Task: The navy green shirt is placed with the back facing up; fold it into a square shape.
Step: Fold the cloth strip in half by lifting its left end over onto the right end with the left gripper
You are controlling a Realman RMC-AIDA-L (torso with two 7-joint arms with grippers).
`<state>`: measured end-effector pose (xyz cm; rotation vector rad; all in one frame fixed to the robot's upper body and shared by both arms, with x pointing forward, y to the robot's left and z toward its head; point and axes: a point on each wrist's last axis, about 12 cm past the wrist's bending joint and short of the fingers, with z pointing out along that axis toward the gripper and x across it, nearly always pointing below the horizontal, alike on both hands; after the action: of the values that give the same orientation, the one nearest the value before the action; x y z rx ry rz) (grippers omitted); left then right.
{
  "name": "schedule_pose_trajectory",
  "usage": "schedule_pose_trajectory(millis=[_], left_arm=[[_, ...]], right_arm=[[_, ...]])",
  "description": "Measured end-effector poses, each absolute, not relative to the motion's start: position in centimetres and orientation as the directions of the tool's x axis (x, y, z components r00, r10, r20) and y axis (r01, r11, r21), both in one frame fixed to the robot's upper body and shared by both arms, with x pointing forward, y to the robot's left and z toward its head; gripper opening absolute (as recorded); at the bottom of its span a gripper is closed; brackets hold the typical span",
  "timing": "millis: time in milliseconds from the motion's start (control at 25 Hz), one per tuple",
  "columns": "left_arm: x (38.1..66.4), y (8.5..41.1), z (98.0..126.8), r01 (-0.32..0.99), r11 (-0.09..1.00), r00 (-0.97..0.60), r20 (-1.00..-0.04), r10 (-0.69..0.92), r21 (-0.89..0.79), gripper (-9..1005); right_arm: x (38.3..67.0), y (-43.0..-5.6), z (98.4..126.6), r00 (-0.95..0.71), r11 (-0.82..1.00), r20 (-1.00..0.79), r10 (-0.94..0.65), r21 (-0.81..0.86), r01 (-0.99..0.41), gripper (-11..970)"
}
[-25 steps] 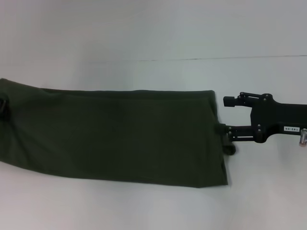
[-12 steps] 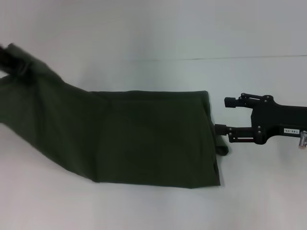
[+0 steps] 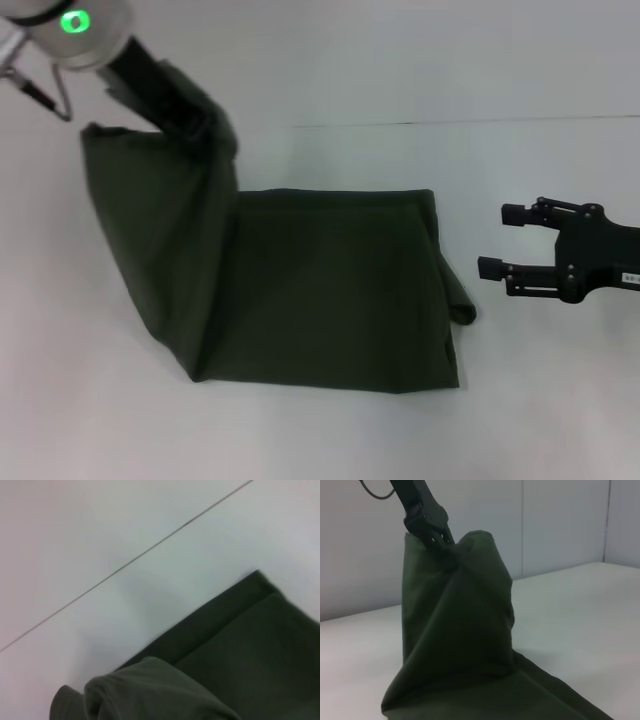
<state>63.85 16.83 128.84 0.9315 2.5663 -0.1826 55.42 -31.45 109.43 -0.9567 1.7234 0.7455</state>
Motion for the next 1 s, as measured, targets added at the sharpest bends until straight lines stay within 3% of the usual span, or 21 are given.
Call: schedule_pose_trajectory(millis=[280,720,1000], left_arm=[[63.4,11.9,128.3,0.703,0.711,-0.643,-0.406,0.649,0.022,118],[63.1,6.7,123.7,0.748,0.663,-0.625,-0.365,0.690,-0.026,115],[62.8,4.7,123.0,0.760,0.629,-0.626,-0.448,0.639,-0.165,148]], right_arm=[[54.8,-32.2,109.0,-0.219,0.520,-0.942,-0.255,0.057,-0.852,874],[53.9,-32.8,108.3,-0.240,0.541,-0.939,-0.245,0.073,-0.838,874],[53.8,-32.9,108.1,-0.247,0.542,-0.938,-0.245,0.078,-0.837,874]])
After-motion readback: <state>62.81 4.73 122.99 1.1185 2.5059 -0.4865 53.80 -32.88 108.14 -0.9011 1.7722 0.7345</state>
